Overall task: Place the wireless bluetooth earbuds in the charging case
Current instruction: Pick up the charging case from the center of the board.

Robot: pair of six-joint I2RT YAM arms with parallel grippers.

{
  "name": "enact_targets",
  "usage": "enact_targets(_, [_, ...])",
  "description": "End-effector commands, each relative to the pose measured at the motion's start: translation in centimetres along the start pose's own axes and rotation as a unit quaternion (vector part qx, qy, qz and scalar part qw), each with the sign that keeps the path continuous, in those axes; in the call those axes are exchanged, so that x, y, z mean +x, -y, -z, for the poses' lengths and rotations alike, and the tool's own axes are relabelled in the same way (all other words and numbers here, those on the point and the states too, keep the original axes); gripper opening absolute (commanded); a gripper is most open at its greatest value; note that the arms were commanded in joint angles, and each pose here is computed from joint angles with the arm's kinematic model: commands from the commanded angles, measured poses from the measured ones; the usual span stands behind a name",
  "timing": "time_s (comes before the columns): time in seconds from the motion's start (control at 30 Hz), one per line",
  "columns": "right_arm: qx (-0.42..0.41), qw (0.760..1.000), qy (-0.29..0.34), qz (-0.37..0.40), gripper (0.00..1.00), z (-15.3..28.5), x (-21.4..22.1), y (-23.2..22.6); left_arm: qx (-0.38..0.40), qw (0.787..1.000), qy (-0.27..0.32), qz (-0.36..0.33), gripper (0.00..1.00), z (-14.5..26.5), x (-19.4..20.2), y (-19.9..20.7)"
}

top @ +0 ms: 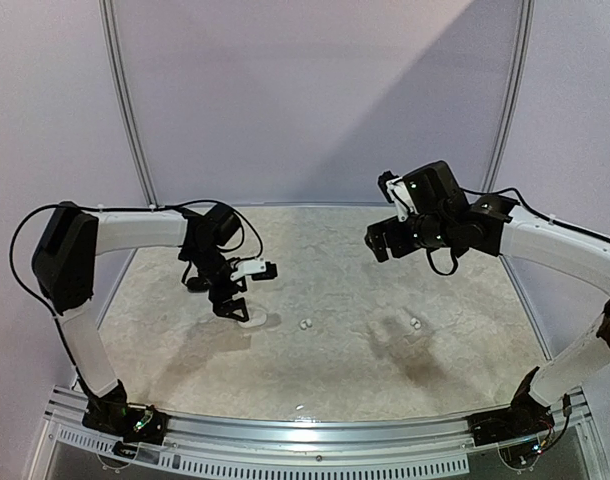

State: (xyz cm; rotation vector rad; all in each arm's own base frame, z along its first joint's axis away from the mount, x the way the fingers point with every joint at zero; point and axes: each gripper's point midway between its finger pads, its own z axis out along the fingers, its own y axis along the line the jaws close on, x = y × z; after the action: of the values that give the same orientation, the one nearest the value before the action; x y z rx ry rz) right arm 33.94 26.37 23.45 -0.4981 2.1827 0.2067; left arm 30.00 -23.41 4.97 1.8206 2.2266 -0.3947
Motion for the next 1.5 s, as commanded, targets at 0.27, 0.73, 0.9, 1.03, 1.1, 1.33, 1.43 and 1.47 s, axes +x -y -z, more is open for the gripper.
enact_targets(0.27, [0.013, 0.998, -0.002, 0.058, 0.99, 4.1, 0.3, 1.8, 0.055, 0.994, -0.059, -0.076, 0.95, -4.2, -0.9, 3.1])
enact_targets(0.73, [-0.001, 0.998, 0.015, 0.062, 0.99, 5.2, 0.3, 1.7, 0.022, 0.987, -0.099, -0.122, 0.93, -5.0, 1.6, 1.4])
enact_targets(0.9, [-0.011, 0.999, 0.042, 0.025, 0.99, 4.7, -1.7, 1.0, 0.003, 0.988, -0.110, -0.112, 0.70, -4.5, 2.8, 0.6])
enact_targets(1.03, [-0.008, 0.998, 0.059, -0.020, 0.99, 3.7, -3.4, 0.6, 0.036, 0.988, -0.097, -0.117, 0.62, -3.5, 3.0, 2.3])
enact_targets(1.1, [-0.013, 0.997, 0.062, -0.043, 0.99, 3.1, -3.8, 0.3, 0.051, 0.987, -0.083, -0.127, 0.61, -2.7, 3.2, 3.3])
enact_targets(1.33, [-0.016, 0.995, 0.044, -0.085, 0.99, 2.1, -2.8, 0.0, 0.041, 0.991, -0.042, -0.121, 0.54, -3.2, 2.2, 3.0])
enact_targets(1.43, [-0.018, 0.996, 0.044, -0.076, 0.99, 2.3, -2.5, 0.1, 0.026, 0.993, -0.046, -0.105, 0.58, -3.8, 1.8, 2.0])
enact_targets(1.47, [-0.018, 0.996, 0.045, -0.069, 0.99, 2.5, -2.5, 0.1, 0.026, 0.994, -0.049, -0.098, 0.60, -4.0, 1.8, 1.8])
